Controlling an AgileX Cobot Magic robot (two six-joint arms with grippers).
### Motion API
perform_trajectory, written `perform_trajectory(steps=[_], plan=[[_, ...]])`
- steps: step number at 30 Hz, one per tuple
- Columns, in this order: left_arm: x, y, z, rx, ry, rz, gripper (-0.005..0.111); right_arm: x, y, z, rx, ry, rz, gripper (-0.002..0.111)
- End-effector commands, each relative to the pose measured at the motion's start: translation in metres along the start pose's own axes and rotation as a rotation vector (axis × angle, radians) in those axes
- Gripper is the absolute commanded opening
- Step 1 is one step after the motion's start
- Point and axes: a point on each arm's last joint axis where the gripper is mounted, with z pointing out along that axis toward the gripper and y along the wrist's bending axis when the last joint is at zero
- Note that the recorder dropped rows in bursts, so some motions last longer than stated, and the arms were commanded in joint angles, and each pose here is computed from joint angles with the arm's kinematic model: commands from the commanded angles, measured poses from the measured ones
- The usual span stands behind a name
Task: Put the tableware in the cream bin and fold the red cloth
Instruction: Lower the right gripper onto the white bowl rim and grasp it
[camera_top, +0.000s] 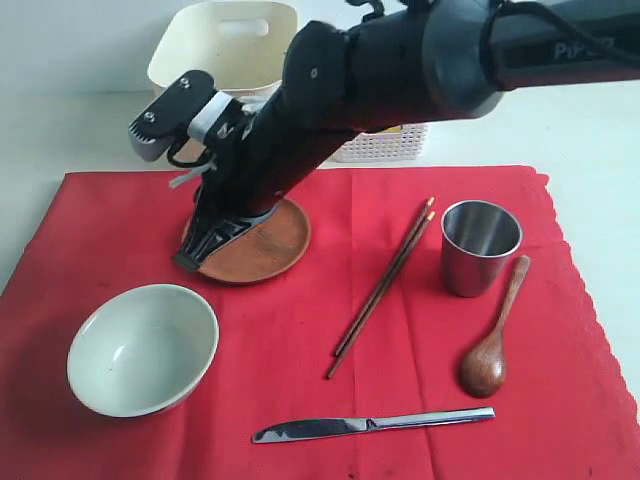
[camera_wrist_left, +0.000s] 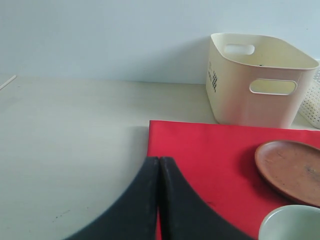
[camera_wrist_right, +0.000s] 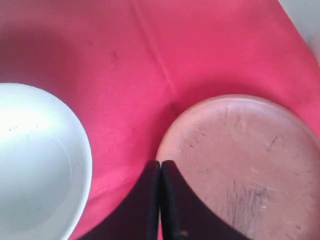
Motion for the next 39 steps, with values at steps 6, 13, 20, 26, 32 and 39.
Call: perform_trajectory(steps=[6, 13, 20, 26, 32, 39], plan=[[-0.001, 0.0, -0.001, -0.001, -0.013, -0.006, 0.002, -0.001, 0.003, 0.009, 0.036, -0.019, -0.006, 0.039], [-0.001, 0.0, -0.001, -0.001, -0.013, -0.006, 0.002, 0.004, 0.012, 0.022, 0.0, 0.014, -0.006, 0.071], [-0.001, 0.0, -0.001, -0.001, -0.013, -0.006, 0.002, 0.005, 0.026, 0.032, -0.034, 0.031, -0.006, 0.072], [-0.001, 0.0, -0.001, -0.001, -0.013, -0.006, 0.002, 0.012, 0.031, 0.042, -0.054, 0.067, -0.026, 0.072], [-0.001, 0.0, -0.001, -0.001, -0.013, -0.006, 0.002, 0.018, 0.033, 0.054, -0.063, 0.083, -0.058, 0.059], [-0.001, 0.0, -0.001, -0.001, -0.013, -0.006, 0.002, 0.021, 0.032, 0.062, -0.06, 0.081, -0.057, 0.012]])
